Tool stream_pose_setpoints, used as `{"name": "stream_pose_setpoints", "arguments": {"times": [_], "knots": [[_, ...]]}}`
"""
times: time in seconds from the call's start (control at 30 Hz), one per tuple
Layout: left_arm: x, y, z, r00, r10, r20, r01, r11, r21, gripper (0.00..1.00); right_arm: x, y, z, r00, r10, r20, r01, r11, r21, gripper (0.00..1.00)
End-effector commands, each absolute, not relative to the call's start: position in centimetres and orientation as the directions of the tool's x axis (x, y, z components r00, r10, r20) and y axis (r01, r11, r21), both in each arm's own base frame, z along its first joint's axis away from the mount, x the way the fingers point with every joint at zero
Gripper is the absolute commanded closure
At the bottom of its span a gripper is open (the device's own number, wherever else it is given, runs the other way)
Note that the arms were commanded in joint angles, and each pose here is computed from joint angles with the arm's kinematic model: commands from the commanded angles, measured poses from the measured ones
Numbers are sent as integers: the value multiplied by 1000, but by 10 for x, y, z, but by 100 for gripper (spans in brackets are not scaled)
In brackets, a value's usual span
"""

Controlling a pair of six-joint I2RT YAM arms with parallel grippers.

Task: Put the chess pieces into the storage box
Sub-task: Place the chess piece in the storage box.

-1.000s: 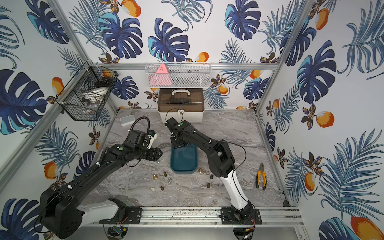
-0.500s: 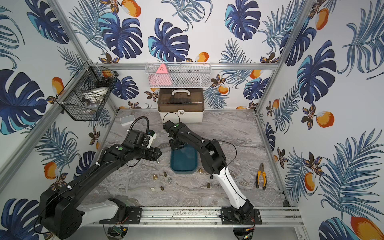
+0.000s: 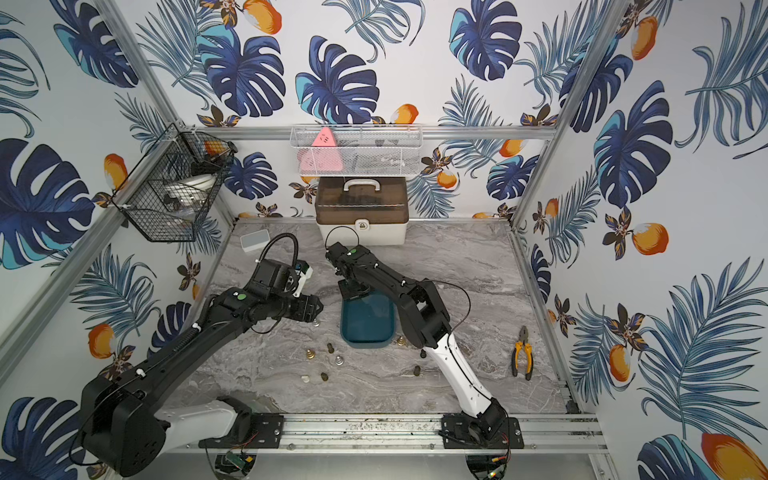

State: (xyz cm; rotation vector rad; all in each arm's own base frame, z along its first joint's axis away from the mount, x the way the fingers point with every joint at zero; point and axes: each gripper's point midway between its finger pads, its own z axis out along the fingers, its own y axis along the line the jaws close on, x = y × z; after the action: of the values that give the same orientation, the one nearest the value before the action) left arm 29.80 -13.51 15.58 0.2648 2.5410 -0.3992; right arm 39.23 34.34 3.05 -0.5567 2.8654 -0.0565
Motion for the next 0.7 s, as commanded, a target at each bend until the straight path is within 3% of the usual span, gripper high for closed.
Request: {"name": "stream_pose_setpoints", "arguments": {"times": [0.0, 0.23, 0.5, 0.67], "knots": [[298, -134, 155, -835, 98, -541, 258, 939, -229, 26, 394, 342, 32, -902, -375, -213, -364, 927, -92, 73], [300, -131, 155, -831, 91, -548, 248, 943, -220, 26, 396, 347, 58, -894, -368, -257, -365, 929, -63, 62], [304, -128, 156, -835, 54, -547, 207, 952, -223, 30, 370, 333, 137, -871, -333, -360, -365, 931, 21, 55], [303, -121, 152, -875, 29, -483, 139, 971, -193, 33, 338, 329, 198, -781, -235, -579, -432, 873, 228, 50]]}}
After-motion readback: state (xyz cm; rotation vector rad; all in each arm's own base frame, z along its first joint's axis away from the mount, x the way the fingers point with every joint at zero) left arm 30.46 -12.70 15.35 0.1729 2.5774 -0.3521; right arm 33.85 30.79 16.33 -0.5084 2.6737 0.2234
